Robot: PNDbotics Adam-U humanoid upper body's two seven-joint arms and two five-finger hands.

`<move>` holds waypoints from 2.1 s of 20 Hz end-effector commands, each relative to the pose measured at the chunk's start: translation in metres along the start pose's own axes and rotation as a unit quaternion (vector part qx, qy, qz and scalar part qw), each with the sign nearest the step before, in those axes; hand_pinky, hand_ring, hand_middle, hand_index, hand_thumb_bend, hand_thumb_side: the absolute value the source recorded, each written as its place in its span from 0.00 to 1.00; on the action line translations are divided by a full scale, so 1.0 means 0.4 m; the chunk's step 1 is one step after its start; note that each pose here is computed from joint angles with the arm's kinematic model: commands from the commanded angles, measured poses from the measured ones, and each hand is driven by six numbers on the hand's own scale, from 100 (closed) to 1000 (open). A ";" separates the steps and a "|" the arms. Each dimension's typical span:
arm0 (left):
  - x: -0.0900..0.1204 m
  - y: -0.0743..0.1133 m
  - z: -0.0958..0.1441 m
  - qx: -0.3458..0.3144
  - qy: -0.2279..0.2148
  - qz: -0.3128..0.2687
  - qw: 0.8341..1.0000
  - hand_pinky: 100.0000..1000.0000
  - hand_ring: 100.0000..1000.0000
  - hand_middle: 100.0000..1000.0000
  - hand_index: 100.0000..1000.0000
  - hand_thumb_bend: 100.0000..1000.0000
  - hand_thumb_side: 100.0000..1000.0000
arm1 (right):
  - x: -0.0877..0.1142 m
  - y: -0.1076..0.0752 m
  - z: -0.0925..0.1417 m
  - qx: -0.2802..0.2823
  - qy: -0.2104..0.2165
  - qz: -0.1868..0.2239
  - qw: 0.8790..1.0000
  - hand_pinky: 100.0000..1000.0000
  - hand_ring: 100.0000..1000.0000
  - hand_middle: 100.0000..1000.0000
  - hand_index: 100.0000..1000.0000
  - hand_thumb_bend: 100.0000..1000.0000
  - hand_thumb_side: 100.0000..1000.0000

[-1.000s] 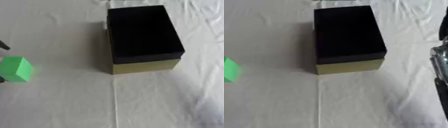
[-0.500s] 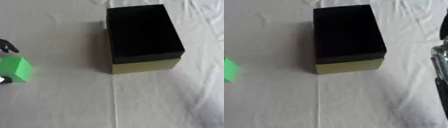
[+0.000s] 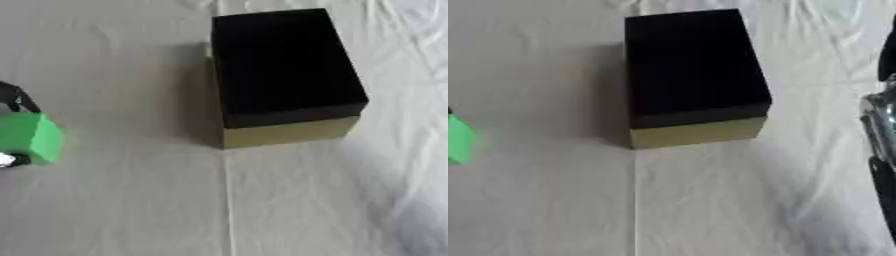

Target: Pick up objects on the table and place them in the box.

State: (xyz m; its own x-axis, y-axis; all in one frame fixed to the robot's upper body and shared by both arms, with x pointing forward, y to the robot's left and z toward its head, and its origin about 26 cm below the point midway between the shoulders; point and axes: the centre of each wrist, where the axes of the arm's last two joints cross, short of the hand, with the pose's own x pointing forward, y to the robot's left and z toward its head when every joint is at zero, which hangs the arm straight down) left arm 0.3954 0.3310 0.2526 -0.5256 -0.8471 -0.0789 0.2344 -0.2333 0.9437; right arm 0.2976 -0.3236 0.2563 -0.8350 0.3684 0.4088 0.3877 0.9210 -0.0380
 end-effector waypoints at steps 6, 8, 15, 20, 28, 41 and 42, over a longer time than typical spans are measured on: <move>0.008 0.037 0.031 0.037 -0.012 -0.010 0.999 0.51 0.59 0.59 0.69 0.26 0.33 | 0.015 -0.005 -0.010 0.000 -0.011 0.001 1.000 0.85 0.77 0.79 0.79 0.00 1.00; 0.013 0.043 0.039 0.043 -0.012 -0.013 0.999 0.48 0.56 0.59 0.69 0.17 0.31 | 0.015 -0.006 -0.009 -0.001 -0.010 0.001 1.000 0.85 0.77 0.79 0.79 0.00 1.00; 0.036 0.095 0.051 0.076 -0.012 -0.022 0.997 0.47 0.56 0.59 0.69 0.11 0.34 | 0.015 -0.008 -0.009 0.000 -0.010 0.004 1.000 0.85 0.77 0.79 0.79 0.00 1.00; 0.081 0.182 0.034 0.114 -0.037 -0.044 0.992 0.47 0.56 0.59 0.68 0.11 0.35 | 0.016 -0.008 -0.012 0.004 -0.013 0.003 1.000 0.85 0.77 0.79 0.79 0.00 1.00; 0.173 0.309 -0.026 0.172 -0.100 -0.055 0.978 0.45 0.55 0.58 0.68 0.10 0.37 | 0.016 -0.007 -0.012 0.009 -0.011 0.001 1.000 0.85 0.77 0.79 0.79 0.00 1.00; 0.367 0.418 -0.133 0.229 -0.228 -0.054 0.945 0.44 0.53 0.57 0.69 0.09 0.39 | 0.021 0.006 -0.020 0.013 -0.016 -0.015 1.000 0.85 0.77 0.79 0.79 0.00 1.00; 0.384 0.424 -0.137 0.235 -0.237 -0.054 0.941 0.44 0.53 0.57 0.69 0.09 0.39 | 0.021 0.008 -0.022 0.013 -0.016 -0.017 1.000 0.85 0.77 0.79 0.79 0.00 1.00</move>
State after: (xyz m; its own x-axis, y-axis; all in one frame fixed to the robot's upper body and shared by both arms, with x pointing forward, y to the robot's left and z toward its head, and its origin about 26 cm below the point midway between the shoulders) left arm 0.4045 0.1419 0.3731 -0.8477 -0.5179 -0.1150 -0.1399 0.0091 0.9901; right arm 0.2988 -0.3200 0.2581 -0.8432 0.3442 0.4130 0.3599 0.9321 -0.0422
